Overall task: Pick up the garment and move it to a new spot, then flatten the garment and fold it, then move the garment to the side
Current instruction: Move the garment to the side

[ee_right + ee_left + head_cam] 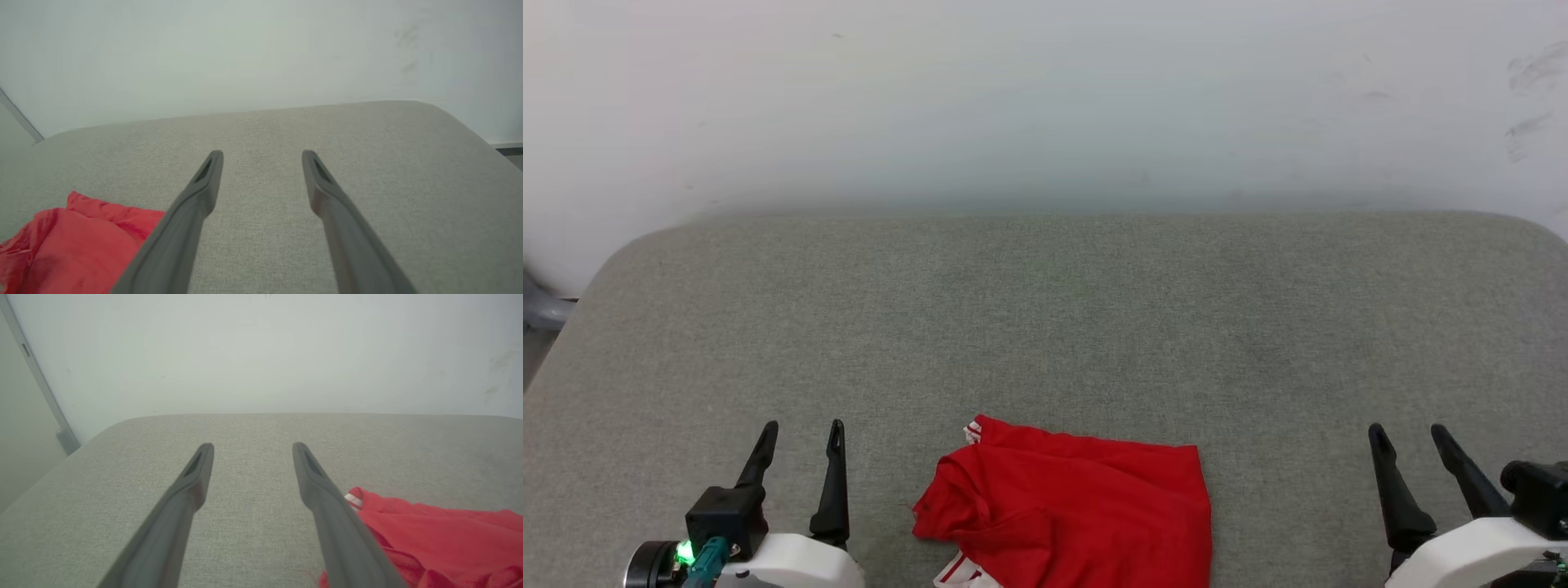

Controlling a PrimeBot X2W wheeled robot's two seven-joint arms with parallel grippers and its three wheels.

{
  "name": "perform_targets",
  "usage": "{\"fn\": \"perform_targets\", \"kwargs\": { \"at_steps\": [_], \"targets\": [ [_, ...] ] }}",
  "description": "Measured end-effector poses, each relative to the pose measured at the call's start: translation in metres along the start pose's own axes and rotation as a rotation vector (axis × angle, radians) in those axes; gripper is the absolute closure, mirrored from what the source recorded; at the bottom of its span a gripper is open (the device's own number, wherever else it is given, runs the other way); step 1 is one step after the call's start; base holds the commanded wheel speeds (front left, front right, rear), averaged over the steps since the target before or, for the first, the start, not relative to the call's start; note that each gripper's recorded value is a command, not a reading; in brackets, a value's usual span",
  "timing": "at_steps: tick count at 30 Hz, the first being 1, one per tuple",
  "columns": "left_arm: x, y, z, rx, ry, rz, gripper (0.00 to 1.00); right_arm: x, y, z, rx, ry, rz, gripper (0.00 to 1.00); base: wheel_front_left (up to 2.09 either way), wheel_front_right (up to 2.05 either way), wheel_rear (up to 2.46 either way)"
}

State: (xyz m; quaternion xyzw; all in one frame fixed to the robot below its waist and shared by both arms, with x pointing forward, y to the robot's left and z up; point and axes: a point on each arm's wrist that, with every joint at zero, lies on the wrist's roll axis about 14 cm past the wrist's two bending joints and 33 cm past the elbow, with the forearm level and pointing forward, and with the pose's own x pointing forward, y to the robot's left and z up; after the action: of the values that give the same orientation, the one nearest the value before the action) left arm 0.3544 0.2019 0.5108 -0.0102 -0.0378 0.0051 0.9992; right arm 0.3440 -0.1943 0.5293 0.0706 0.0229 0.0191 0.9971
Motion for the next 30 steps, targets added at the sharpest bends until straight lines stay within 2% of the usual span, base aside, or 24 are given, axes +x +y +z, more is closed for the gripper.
{"fn": "perform_targets", "kwargs": {
  "at_steps": [7, 13, 16, 23, 30],
  "targets": [
    [0.007, 0.005, 0.009, -0.003, -0.03, 0.014, 0.0, 0.0, -0.012, -0.064, 0.119, 0.341, 0.001, 0.0, 0.0, 0.0, 0.0],
    [0.019, 0.004, 0.013, -0.015, -0.046, 0.019, 0.0, 0.003, 0.011, -0.115, 0.214, 0.634, 0.101, 0.0, 0.0, 0.0, 0.0],
    [0.022, 0.005, 0.008, -0.007, -0.034, 0.023, 0.0, 0.003, 0.036, -0.136, 0.266, 0.751, 0.178, 0.0, 0.0, 0.0, 0.0],
    [0.023, 0.012, 0.003, -0.013, -0.02, 0.049, 0.0, 0.005, 0.09, -0.159, 0.354, 0.894, 0.339, 0.0, 0.0, 0.0, 0.0],
    [0.022, 0.024, -0.001, -0.011, -0.007, 0.086, 0.0, -0.003, 0.107, -0.18, 0.376, 1.023, 0.394, 0.0, 0.0, 0.0, 0.0]
  ]
}}
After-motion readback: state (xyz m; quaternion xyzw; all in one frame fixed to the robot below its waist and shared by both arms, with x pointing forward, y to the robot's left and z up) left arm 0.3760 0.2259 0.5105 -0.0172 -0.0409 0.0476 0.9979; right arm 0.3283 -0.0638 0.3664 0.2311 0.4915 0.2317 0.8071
